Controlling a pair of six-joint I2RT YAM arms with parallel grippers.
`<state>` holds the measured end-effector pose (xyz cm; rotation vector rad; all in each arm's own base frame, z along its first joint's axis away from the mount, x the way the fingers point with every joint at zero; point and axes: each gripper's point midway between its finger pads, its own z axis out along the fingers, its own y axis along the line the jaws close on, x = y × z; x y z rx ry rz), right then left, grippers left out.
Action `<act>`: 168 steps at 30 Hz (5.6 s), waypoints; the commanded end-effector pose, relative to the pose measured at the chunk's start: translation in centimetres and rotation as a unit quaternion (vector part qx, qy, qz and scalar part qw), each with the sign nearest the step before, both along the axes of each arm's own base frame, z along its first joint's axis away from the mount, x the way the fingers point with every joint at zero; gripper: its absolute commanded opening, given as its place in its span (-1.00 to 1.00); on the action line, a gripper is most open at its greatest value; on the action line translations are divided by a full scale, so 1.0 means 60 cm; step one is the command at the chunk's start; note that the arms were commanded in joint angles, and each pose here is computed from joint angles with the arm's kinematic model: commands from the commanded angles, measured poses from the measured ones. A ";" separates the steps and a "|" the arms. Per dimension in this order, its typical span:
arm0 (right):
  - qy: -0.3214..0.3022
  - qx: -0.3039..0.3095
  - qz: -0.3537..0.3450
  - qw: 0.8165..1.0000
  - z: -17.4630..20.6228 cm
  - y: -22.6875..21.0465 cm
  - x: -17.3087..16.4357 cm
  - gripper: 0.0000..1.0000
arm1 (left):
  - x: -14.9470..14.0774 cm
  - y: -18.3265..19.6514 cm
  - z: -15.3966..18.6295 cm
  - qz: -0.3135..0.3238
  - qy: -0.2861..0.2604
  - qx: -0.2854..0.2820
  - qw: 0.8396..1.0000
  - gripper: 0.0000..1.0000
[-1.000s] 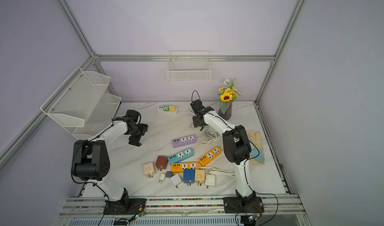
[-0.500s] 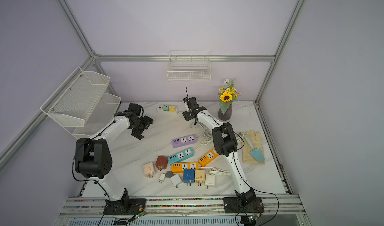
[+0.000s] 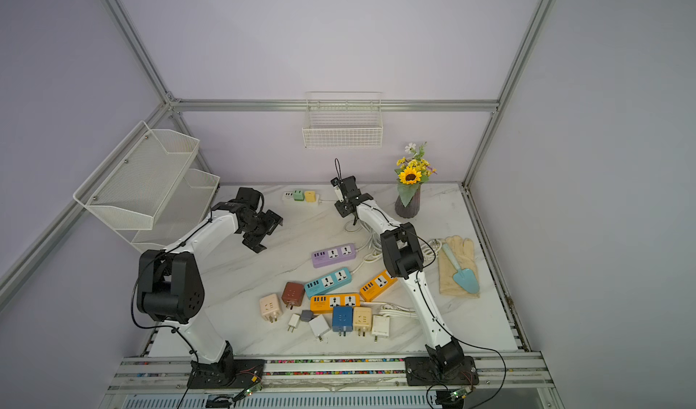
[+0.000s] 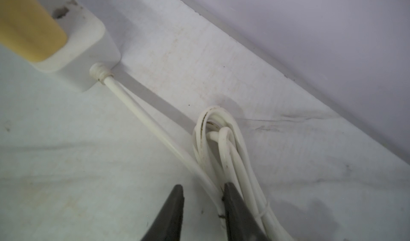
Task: Pull the plug off the socket
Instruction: Move the socket to the center of the board.
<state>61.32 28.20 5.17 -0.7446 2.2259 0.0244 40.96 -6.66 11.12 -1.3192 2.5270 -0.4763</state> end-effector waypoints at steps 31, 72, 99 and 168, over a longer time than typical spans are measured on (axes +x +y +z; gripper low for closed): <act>-0.038 0.010 0.038 0.999 0.067 0.043 -0.027 0.77 | -0.040 0.066 0.022 0.047 -0.010 0.017 0.999 0.95; -0.082 -0.026 0.097 0.992 0.052 0.054 0.024 -0.79 | -0.032 0.056 0.007 0.042 -0.003 0.002 0.999 0.92; -0.018 0.108 0.209 0.972 0.213 0.265 -0.232 -1.00 | -0.063 0.141 0.052 0.156 0.026 0.051 0.986 1.00; 0.078 0.037 0.106 0.991 0.100 0.093 -0.222 -0.90 | 0.006 0.069 -0.093 0.214 0.110 -0.073 0.968 -1.00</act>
